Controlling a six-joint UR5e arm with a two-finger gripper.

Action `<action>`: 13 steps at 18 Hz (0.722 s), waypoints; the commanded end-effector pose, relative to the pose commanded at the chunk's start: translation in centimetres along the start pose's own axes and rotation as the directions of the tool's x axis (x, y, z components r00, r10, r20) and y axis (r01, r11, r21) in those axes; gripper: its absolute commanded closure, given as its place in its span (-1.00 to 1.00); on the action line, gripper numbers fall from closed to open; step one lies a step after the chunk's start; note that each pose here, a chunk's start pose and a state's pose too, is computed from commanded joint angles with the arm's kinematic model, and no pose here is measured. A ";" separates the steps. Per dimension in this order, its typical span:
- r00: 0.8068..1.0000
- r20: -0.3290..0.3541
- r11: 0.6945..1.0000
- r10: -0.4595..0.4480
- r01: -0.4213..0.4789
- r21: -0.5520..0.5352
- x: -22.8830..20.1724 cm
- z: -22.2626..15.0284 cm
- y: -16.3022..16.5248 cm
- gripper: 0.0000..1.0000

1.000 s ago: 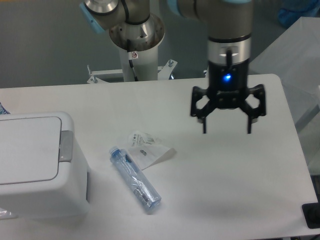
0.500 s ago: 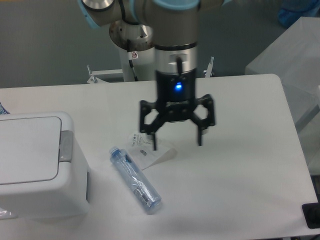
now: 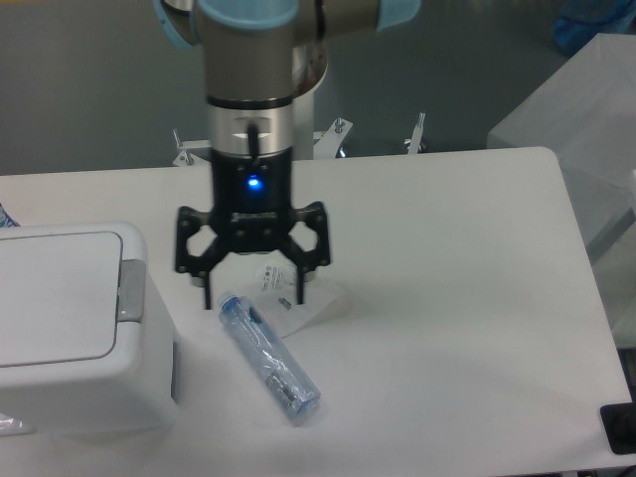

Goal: Open the trash can
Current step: 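Lower the gripper beside the trash can lid edge, then push the gripper finger against the lid to swing it open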

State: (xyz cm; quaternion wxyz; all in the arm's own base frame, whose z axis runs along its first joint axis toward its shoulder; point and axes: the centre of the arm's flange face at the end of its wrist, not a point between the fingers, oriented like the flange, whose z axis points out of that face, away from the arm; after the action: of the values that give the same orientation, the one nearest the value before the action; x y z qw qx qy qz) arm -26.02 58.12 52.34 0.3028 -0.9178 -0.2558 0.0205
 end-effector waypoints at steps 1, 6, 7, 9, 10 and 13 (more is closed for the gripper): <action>1.000 -0.005 1.000 0.005 -0.005 -0.005 0.4 0.3 0.1 -1.00; 0.999 -0.026 0.998 0.021 -0.022 -0.055 2.0 1.9 2.4 -1.00; 0.999 -0.030 0.998 0.024 -0.025 -0.058 2.3 2.0 2.6 -1.00; 0.999 -0.036 0.997 0.032 -0.034 -0.063 3.0 2.2 2.8 -1.00; 0.999 -0.033 0.997 0.031 -0.033 -0.069 2.9 2.5 2.9 -1.00; 0.999 -0.035 0.997 0.029 -0.031 -0.069 3.0 2.5 3.0 -1.00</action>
State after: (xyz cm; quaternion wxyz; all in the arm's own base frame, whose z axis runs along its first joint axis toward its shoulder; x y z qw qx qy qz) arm -22.56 58.87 48.99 0.2746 -0.9318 -0.2374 0.0007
